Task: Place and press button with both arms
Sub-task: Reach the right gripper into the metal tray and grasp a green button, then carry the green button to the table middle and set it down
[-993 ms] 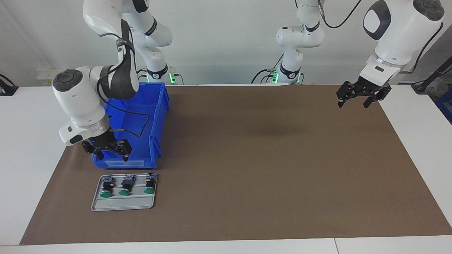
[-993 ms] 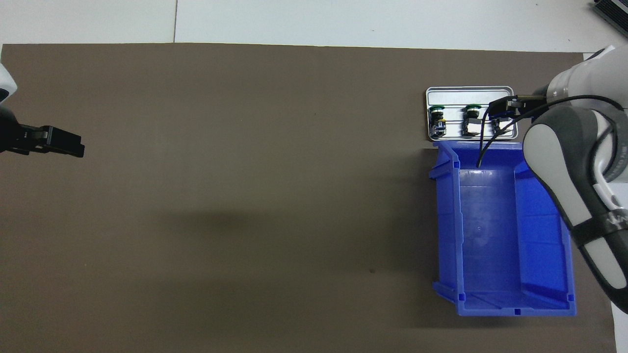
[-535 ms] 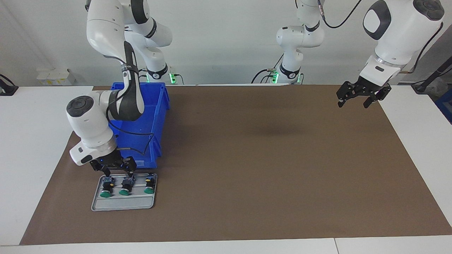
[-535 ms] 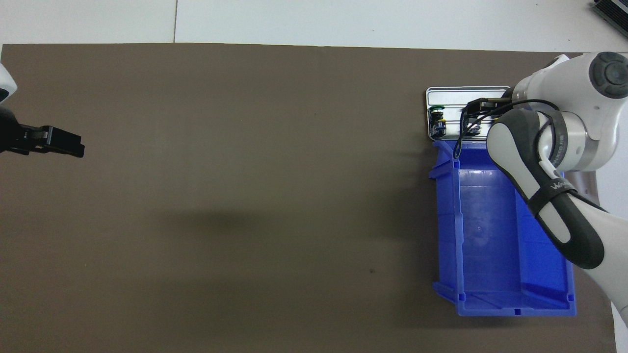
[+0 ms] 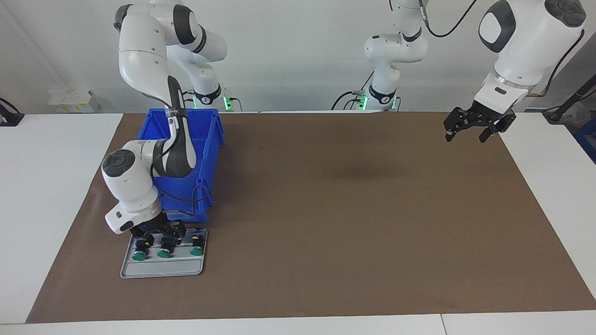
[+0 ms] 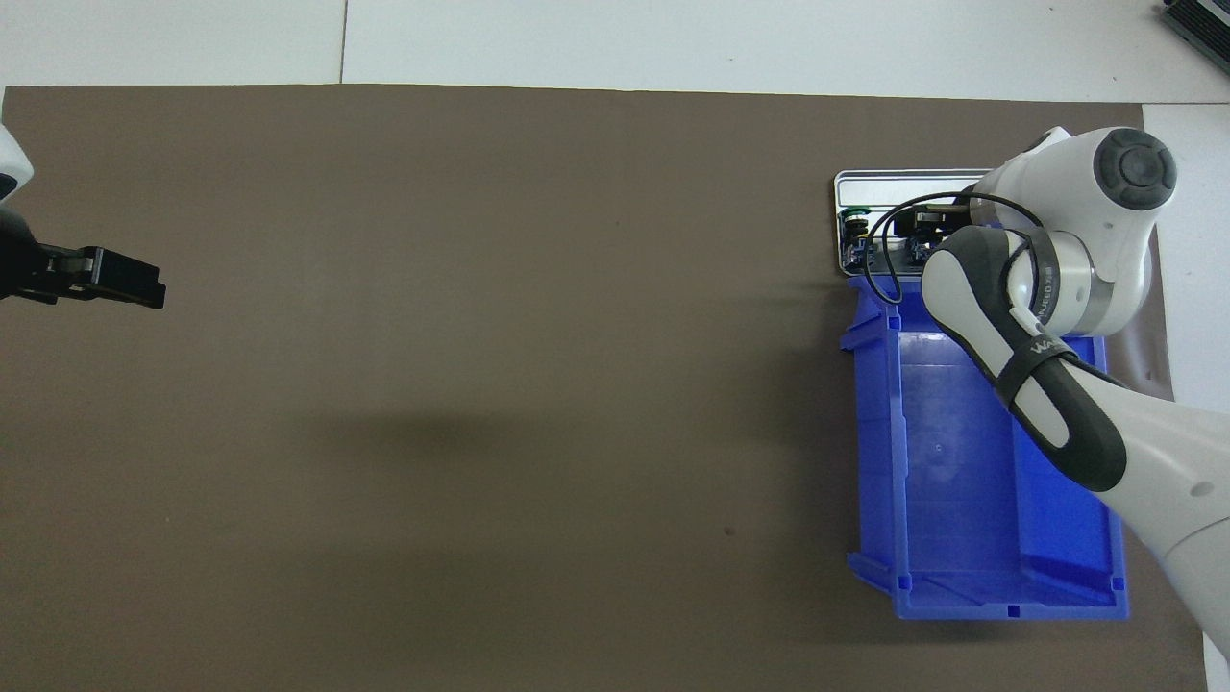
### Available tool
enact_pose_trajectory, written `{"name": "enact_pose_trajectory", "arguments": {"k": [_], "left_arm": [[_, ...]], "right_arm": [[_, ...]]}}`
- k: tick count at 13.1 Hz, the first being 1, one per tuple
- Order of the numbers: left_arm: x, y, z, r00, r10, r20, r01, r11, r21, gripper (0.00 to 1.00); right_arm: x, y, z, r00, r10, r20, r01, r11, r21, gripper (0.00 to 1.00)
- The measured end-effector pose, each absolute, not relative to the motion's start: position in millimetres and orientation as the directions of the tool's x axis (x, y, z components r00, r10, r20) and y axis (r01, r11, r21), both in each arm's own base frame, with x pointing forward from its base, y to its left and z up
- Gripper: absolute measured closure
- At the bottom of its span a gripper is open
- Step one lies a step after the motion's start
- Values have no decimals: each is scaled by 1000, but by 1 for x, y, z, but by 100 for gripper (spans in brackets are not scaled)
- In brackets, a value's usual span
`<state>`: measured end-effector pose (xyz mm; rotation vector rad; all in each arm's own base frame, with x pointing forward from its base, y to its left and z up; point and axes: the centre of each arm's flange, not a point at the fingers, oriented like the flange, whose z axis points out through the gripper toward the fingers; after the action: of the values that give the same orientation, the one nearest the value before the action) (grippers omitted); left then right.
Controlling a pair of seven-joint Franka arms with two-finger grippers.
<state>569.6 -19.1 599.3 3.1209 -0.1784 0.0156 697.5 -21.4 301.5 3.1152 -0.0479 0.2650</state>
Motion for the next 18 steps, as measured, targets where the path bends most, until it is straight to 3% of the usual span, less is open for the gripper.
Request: {"name": "enact_pose_trajectory", "arguments": {"k": [1,4,7,10,15,18], "left_arm": [[570,-19,599,993,-114,11,-114,-993,15,1],[570,-19,599,993,-114,11,-114,-993,15,1],[570,-19,599,993,-114,11,-114,-993,15,1],[570,-19,599,993,-114,11,-114,-993,15,1],[570,-19,599,993,-114,11,-114,-993,15,1],[569,-19,599,993,-114,11,-114,-993,15,1]], "right_arm": [[696,-21,298,986,-29,165,-31,-999,12,19],[693,-21,294,987,-29,156,-31,-999,12,57],[697,-17,310,981,-39,189,-40,-999,4,57],[697,6,357,959,-161,233,-156,-987,-43,57],[673,131,412,863,-478,163,-459,-877,-141,58],[651,218,422,695,-710,114,-691,-703,-166,58]]}}
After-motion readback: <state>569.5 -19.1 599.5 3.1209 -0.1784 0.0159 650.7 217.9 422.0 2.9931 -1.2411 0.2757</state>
